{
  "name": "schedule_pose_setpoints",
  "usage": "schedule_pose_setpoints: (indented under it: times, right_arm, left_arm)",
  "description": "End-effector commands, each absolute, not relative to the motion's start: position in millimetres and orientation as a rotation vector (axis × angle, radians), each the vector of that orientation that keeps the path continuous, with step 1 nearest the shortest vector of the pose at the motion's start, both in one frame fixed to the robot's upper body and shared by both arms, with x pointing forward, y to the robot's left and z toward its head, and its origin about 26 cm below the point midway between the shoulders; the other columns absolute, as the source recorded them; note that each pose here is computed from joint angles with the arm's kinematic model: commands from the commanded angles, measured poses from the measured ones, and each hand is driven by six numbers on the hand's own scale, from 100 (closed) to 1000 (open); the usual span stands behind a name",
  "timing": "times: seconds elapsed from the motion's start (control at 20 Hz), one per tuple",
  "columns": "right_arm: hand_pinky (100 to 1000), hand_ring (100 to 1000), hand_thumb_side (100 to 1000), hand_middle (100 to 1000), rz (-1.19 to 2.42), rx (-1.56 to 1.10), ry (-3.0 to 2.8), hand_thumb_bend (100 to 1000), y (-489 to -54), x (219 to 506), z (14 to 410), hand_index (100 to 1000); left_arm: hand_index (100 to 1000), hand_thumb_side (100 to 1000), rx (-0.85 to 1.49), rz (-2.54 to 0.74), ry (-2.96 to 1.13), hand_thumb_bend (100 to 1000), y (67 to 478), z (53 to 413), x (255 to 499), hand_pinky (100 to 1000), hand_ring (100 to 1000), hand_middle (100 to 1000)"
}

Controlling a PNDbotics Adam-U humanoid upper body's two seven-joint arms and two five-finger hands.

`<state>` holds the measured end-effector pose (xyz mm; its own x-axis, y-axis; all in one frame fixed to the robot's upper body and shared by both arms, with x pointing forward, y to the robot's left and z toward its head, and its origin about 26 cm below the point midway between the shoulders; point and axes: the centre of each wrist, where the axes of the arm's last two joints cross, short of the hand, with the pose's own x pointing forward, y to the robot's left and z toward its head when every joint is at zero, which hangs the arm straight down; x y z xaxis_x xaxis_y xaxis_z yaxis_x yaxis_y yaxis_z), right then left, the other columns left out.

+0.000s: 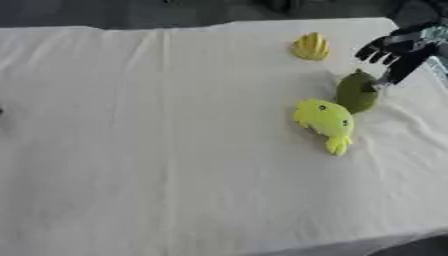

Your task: Pick up the objects with one hand, pass them to the other hand, and then place them into the box on the other side of the table.

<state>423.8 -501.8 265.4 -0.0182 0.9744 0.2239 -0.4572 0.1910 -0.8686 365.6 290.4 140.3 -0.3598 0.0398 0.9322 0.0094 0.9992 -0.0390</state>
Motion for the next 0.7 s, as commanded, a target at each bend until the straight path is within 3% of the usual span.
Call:
schedule_pose_setpoints:
  times: [0.05, 0.7]
  right_arm:
    - [931, 949, 251, 920, 1.255, -0.728, -0.996, 447, -510.8, 419.4, 275.7, 942]
    - [930, 937, 272, 915, 1.199, -0.793, -0.924, 445, -516.5, 421.3, 253.7, 945]
  left_arm:
    - [807, 877, -0.036, 0.006, -1.97, 182, 290.0, 151.5, 366.8, 906, 860, 862]
    - [806, 883, -0.052, -0.016, -1.969, 179, 285.1, 152.5, 367.7, 906, 863, 863]
